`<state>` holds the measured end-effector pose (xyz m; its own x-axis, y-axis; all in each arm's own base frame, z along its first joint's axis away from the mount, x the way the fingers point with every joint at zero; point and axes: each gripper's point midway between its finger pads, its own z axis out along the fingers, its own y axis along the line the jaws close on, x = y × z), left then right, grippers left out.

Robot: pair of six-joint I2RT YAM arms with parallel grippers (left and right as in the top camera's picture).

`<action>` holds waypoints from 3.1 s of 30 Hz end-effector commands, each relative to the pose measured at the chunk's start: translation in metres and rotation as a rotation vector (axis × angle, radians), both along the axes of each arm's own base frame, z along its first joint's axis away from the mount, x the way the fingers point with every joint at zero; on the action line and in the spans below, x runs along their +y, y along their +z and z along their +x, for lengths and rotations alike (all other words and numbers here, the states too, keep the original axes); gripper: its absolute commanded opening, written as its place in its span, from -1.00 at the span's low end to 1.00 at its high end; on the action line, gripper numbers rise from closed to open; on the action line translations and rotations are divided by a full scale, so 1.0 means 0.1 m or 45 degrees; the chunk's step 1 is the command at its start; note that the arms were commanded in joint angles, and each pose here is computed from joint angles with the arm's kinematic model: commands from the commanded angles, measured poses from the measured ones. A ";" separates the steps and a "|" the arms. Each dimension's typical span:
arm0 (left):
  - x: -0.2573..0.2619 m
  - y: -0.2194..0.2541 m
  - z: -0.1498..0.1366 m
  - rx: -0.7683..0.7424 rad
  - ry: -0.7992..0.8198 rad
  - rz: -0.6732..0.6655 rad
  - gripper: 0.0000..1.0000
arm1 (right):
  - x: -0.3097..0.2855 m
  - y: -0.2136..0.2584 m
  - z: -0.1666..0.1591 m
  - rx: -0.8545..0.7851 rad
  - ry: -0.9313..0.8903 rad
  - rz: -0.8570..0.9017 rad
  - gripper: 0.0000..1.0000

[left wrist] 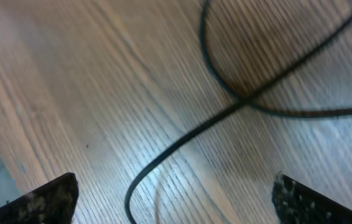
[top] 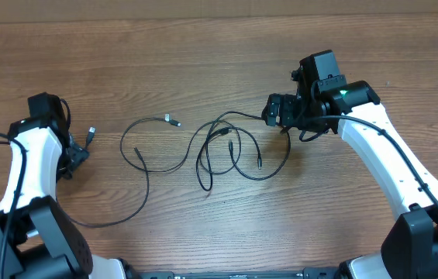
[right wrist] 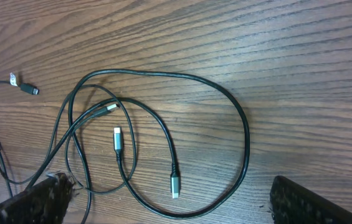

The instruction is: Untangle cables

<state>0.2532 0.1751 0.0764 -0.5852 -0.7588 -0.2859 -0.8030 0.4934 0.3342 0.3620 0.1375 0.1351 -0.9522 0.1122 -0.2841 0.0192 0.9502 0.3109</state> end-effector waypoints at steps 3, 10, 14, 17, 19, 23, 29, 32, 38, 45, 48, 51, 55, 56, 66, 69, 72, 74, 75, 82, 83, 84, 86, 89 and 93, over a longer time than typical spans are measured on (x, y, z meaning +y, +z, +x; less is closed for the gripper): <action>0.03 -0.23 -0.03 0.107 -0.085 -0.062 0.52 | -0.02 -0.03 0.00 0.005 -0.005 -0.008 0.99; 0.13 -0.50 -0.15 0.138 0.018 -0.170 0.28 | -0.02 -0.03 0.00 0.005 -0.005 -0.008 1.00; 0.15 -0.66 -0.22 0.151 0.072 -0.249 -0.92 | -0.02 -0.03 0.00 0.005 -0.005 -0.008 1.00; 0.12 -0.69 -0.20 0.135 0.084 -0.289 -0.91 | -0.02 -0.03 0.00 0.005 -0.005 -0.008 1.00; 0.14 -0.59 -0.18 0.126 0.075 -0.284 -0.91 | -0.02 -0.03 0.00 0.005 -0.005 -0.008 1.00; 0.23 -0.10 0.02 0.005 0.066 -0.233 -0.92 | -0.02 -0.03 0.00 0.005 -0.005 -0.008 1.00; 0.48 1.50 0.42 -0.439 0.025 0.018 -0.91 | -0.02 -0.03 0.00 0.005 -0.005 -0.008 1.00; 0.51 2.60 0.52 -0.791 -0.011 0.195 -0.92 | -0.02 -0.03 0.00 0.005 -0.005 -0.008 1.00; 0.26 4.59 0.41 -1.479 -0.241 0.540 -0.91 | -0.02 -0.03 0.00 0.005 -0.005 -0.008 0.99; -0.08 5.65 0.06 -1.860 -0.420 0.792 -0.91 | -0.02 -0.03 0.00 0.005 -0.005 -0.008 1.00; -0.07 5.64 0.06 -1.842 -0.422 0.801 -0.91 | -0.02 -0.03 0.00 0.005 -0.005 -0.008 1.00; -0.02 5.52 0.14 -1.772 -0.433 0.786 -0.92 | -0.02 -0.03 0.00 0.005 -0.005 -0.008 0.99; 0.03 5.34 0.17 -1.698 -0.405 0.745 -0.91 | -0.02 -0.03 0.00 0.005 -0.005 -0.008 1.00; 0.04 5.31 0.16 -1.681 -0.396 0.738 -0.92 | -0.02 -0.03 0.00 0.005 -0.005 -0.008 1.00; 0.07 4.71 -0.06 -1.385 -0.287 0.613 -0.92 | -0.02 -0.03 0.00 0.005 -0.005 -0.008 1.00; 0.12 4.55 0.04 -1.312 -0.292 0.574 -0.91 | -0.02 -0.03 0.00 0.005 -0.005 -0.008 1.00; 0.20 4.40 0.19 -1.236 -0.321 0.557 -0.91 | -0.02 -0.03 0.00 0.005 -0.005 -0.008 1.00; 0.25 4.32 0.27 -1.207 -0.321 0.539 -0.92 | -0.02 -0.03 0.00 0.005 -0.005 -0.008 0.99; 0.28 4.27 0.32 -1.191 -0.320 0.529 -0.91 | -0.02 -0.03 0.00 0.005 -0.005 -0.008 1.00; 0.52 4.02 0.59 -1.093 -0.278 0.524 -0.91 | -0.02 -0.03 0.00 0.004 -0.005 -0.008 1.00; 0.57 4.00 0.60 -1.073 -0.264 0.541 -0.91 | -0.02 -0.03 0.00 0.005 -0.005 -0.008 1.00; 0.61 3.98 0.62 -1.056 -0.266 0.554 -0.92 | -0.02 -0.03 0.00 0.005 -0.005 -0.008 1.00; 0.66 3.96 0.71 -1.037 -0.297 0.570 -0.92 | -0.02 -0.03 0.00 0.005 -0.005 -0.008 1.00; 0.73 3.94 0.85 -1.039 -0.320 0.588 -0.91 | -0.02 -0.03 0.00 0.005 -0.005 -0.008 1.00; 0.80 3.83 1.01 -1.028 -0.326 0.570 -0.91 | -0.02 -0.03 0.00 0.005 -0.005 -0.008 1.00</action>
<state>0.3462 0.2482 0.4681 -0.1803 -0.3733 -0.9100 -0.7557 0.6448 -0.1147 0.3620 0.1376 0.1351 -0.9523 0.1122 -0.2840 0.0191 0.9501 0.3112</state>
